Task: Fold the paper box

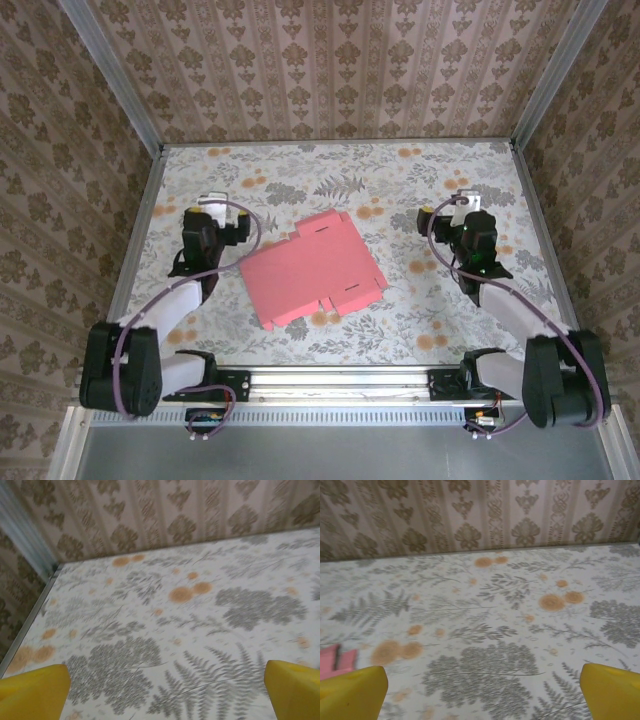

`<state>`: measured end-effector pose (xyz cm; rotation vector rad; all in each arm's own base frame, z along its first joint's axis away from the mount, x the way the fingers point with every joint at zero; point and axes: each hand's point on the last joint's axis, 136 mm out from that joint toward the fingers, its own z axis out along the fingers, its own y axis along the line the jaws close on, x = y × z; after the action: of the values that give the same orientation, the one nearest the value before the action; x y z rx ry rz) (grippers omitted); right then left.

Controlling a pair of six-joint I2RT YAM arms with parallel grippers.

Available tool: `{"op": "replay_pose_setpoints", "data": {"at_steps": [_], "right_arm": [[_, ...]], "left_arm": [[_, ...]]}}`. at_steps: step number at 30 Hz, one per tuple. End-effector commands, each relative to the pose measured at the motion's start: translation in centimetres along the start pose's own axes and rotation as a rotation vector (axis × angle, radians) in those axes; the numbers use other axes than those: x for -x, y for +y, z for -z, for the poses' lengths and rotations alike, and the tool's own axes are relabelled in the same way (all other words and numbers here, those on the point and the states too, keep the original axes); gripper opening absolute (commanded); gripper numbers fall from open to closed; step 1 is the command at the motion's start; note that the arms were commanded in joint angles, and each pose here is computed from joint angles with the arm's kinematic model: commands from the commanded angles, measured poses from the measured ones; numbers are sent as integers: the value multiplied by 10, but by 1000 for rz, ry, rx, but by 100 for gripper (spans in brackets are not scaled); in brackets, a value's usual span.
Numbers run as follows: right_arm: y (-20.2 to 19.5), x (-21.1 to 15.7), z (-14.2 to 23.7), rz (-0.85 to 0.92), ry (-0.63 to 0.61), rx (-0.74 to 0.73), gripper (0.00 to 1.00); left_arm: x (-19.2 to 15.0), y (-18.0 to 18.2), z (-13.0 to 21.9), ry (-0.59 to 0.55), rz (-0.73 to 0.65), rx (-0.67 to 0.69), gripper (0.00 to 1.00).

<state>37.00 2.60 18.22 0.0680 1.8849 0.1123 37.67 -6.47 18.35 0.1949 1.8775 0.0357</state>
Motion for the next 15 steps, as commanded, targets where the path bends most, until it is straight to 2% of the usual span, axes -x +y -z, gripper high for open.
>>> {"op": "replay_pose_setpoints", "data": {"at_steps": [1, 4, 6, 12, 15], "right_arm": [[17, -22, 19, -133, 147, 43, 100], [33, -30, 36, -250, 211, 91, 100], [43, -37, 48, -319, 272, 119, 100], [65, -53, 84, -435, 415, 238, 100], [64, -60, 102, -481, 472, 227, 100]], "left_arm": [[-12, -17, 19, 158, 31, -19, 100], [-9, -56, 34, 227, 70, -171, 100], [-10, -87, 46, 281, 46, -296, 100], [-35, -175, 92, 407, -234, -575, 100], [-51, -202, 104, 467, -368, -650, 100]]}}
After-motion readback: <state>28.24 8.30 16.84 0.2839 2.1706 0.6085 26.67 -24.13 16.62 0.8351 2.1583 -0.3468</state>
